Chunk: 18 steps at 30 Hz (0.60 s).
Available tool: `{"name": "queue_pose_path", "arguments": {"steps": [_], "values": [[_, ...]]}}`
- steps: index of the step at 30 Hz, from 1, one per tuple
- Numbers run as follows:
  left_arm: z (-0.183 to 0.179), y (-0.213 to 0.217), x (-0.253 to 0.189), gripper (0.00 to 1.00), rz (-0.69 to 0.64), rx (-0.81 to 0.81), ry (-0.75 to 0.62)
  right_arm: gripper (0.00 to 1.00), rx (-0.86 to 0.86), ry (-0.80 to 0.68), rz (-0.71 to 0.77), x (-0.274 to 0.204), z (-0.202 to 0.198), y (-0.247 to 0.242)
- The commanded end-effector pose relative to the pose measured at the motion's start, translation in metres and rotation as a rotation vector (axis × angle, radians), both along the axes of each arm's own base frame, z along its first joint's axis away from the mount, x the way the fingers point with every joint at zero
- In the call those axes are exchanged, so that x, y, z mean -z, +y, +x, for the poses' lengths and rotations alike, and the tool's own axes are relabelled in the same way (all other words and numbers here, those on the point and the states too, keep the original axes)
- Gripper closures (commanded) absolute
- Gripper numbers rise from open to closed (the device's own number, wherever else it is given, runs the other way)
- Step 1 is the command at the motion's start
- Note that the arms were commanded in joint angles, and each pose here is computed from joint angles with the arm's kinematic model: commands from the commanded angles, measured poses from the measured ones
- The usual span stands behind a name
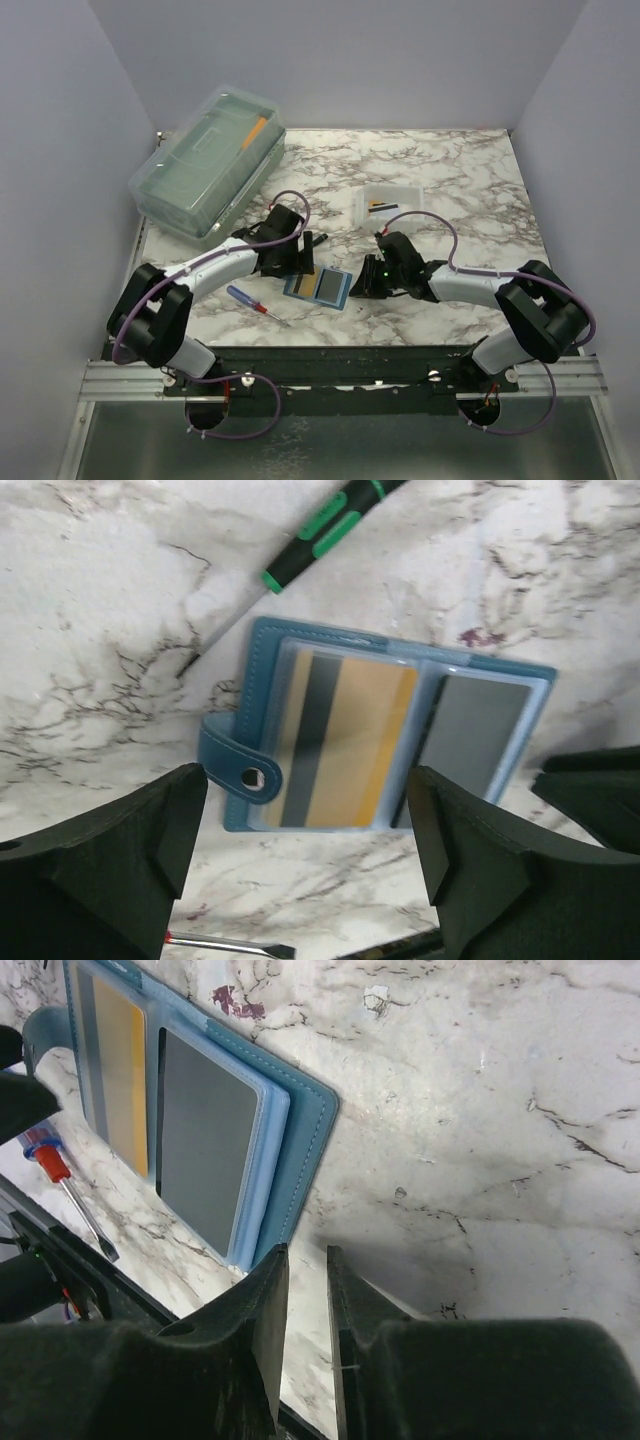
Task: Put the credit cards into the card holder
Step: Close the card holder at the center of the board.
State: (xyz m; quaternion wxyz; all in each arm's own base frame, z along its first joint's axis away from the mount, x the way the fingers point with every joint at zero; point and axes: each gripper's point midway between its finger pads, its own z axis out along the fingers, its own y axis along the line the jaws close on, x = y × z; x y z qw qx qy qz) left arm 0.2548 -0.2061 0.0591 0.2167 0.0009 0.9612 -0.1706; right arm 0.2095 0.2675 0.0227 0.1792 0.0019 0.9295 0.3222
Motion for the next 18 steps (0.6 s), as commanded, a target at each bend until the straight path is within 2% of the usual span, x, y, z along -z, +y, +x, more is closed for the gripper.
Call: {"name": "queue_pose_path", "arguments": {"steps": [1,3,8,12,15,18], "values": [[0.005,0.028,0.015,0.16,0.220,0.009,0.005,0.74,-0.026,-0.021,0.020,-0.005,0.000,0.005],[0.009,0.034,0.017,0.20,0.265,0.007,-0.004,0.74,-0.023,-0.022,0.019,-0.005,-0.001,0.004],[0.011,0.032,0.025,0.38,0.286,0.033,0.022,0.71,-0.001,-0.006,0.070,-0.009,-0.004,0.008],[0.004,0.026,0.029,0.58,0.255,0.049,0.057,0.56,0.061,0.005,0.154,-0.019,-0.006,0.009],[-0.003,0.021,0.035,0.64,0.222,0.055,0.094,0.41,0.122,0.027,0.207,-0.025,-0.002,0.008],[-0.012,0.015,0.042,0.71,0.186,0.062,0.137,0.34,0.188,0.049,0.256,-0.028,0.009,-0.001]]}}
